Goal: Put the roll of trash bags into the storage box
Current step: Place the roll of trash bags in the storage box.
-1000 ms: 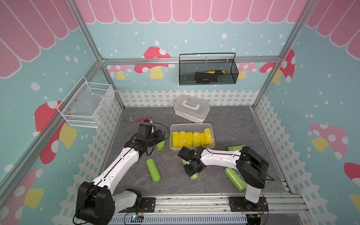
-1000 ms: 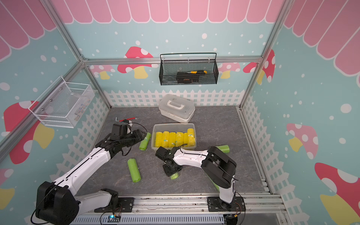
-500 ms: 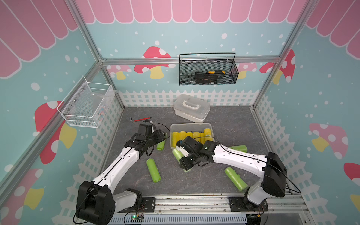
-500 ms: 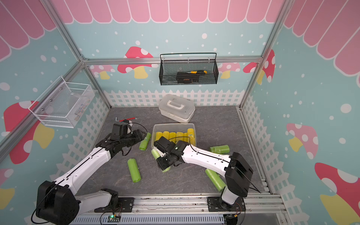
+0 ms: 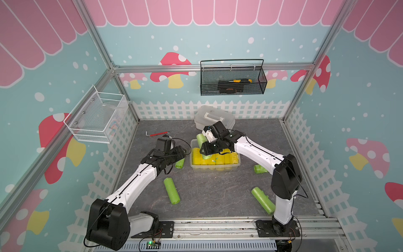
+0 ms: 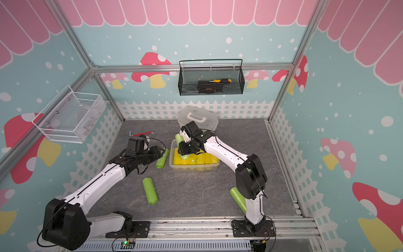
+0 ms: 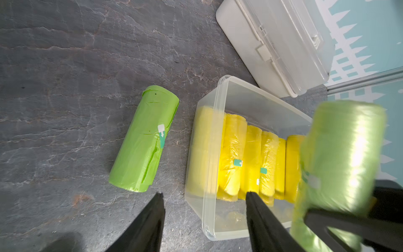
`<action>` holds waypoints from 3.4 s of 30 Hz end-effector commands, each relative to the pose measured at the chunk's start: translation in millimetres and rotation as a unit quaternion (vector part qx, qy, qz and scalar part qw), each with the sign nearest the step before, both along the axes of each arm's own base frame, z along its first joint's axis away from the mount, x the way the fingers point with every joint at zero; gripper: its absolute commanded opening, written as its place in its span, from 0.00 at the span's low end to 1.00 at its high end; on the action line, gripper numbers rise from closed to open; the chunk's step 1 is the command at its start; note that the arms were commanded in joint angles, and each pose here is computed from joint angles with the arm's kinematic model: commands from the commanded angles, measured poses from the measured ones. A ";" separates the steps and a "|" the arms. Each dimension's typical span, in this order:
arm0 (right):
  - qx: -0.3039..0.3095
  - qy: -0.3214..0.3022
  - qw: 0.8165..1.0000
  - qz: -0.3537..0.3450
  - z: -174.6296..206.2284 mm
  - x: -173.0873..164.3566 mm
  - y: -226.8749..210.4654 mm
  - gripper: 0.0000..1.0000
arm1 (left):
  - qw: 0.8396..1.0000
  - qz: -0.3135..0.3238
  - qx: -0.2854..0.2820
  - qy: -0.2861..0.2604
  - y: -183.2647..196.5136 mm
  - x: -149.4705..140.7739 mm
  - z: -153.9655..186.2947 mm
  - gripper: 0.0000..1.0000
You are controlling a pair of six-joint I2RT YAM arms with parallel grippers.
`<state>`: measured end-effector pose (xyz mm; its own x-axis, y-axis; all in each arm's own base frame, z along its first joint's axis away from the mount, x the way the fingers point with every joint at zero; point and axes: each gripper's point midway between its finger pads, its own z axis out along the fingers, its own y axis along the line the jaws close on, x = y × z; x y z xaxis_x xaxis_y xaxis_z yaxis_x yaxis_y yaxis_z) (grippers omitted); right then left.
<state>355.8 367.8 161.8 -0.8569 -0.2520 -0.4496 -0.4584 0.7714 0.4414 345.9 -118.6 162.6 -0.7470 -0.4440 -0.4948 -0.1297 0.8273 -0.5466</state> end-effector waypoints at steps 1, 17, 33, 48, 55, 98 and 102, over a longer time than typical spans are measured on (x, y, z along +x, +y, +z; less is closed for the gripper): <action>0.041 0.025 0.999 0.003 -4.2 6.0 21.1 0.45 | 1.000 0.003 -0.009 -0.008 1.7 -4.2 5.1 0.61; 0.086 0.111 0.989 -0.034 -58.6 17.3 48.4 0.45 | 1.000 0.005 -0.008 -0.008 5.1 -11.5 1.5 0.62; 0.082 0.130 0.988 0.006 -65.5 0.1 52.0 0.59 | 1.000 0.005 -0.007 0.001 4.0 -9.3 -4.2 0.62; 0.044 0.106 0.993 0.019 -50.9 -1.7 38.9 0.69 | 1.000 0.004 -0.007 0.003 3.2 -7.9 -4.8 0.62; 0.021 0.097 0.995 0.015 -48.3 0.9 26.9 0.69 | 1.000 0.005 -0.007 0.002 3.3 -7.6 -4.0 0.62; 0.033 0.060 0.997 0.027 -25.5 13.2 24.0 0.59 | 1.000 0.006 -0.008 -0.002 4.2 -10.0 -2.2 0.62; 0.030 0.051 0.998 0.024 -17.1 15.4 17.3 0.59 | 1.000 0.008 -0.007 -0.003 5.3 -10.7 -1.4 0.62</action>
